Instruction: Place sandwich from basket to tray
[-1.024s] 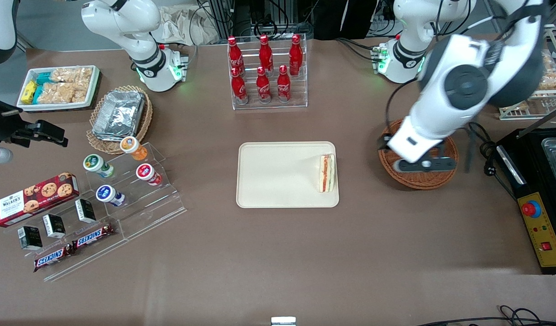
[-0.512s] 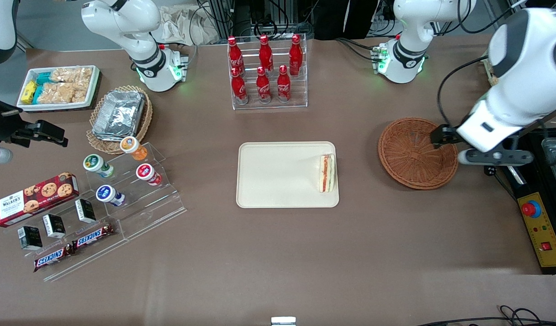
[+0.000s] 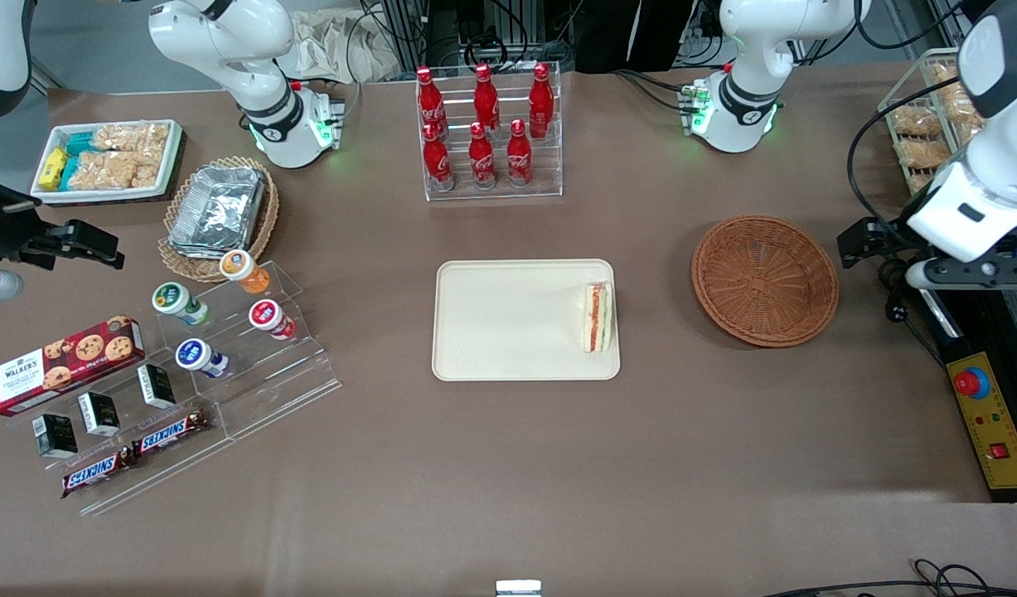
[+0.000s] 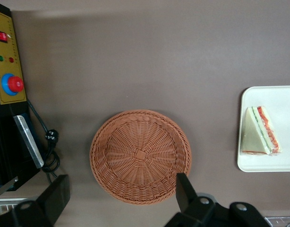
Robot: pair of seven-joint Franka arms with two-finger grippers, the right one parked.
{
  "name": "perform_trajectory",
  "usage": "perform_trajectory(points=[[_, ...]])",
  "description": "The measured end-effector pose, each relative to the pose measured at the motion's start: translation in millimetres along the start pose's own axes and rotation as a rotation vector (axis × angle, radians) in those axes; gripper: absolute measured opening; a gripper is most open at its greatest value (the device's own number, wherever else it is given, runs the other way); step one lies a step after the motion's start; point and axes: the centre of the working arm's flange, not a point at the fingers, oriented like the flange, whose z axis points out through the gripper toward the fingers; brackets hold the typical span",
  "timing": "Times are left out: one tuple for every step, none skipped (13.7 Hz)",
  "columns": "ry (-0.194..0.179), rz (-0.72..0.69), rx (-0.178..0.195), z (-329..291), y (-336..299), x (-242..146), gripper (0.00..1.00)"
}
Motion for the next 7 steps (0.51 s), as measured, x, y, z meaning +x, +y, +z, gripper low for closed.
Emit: perform_trajectory(points=[[0.003,-0.009,0.000,-2,-5,0,1.00],[0.005,-0.016,-0.001,-3,-10,0,1.00],[0.005,-0.020,-0.001,-3,-13,0,1.00],[0.005,-0.018,-0.001,-3,-15,0,1.00],[0.005,-0.008,-0.001,-3,-17,0,1.00],[0.004,0.007,-0.003,-2,-21,0,1.00],[0.004,0.018,-0.011,-2,-25,0,1.00]])
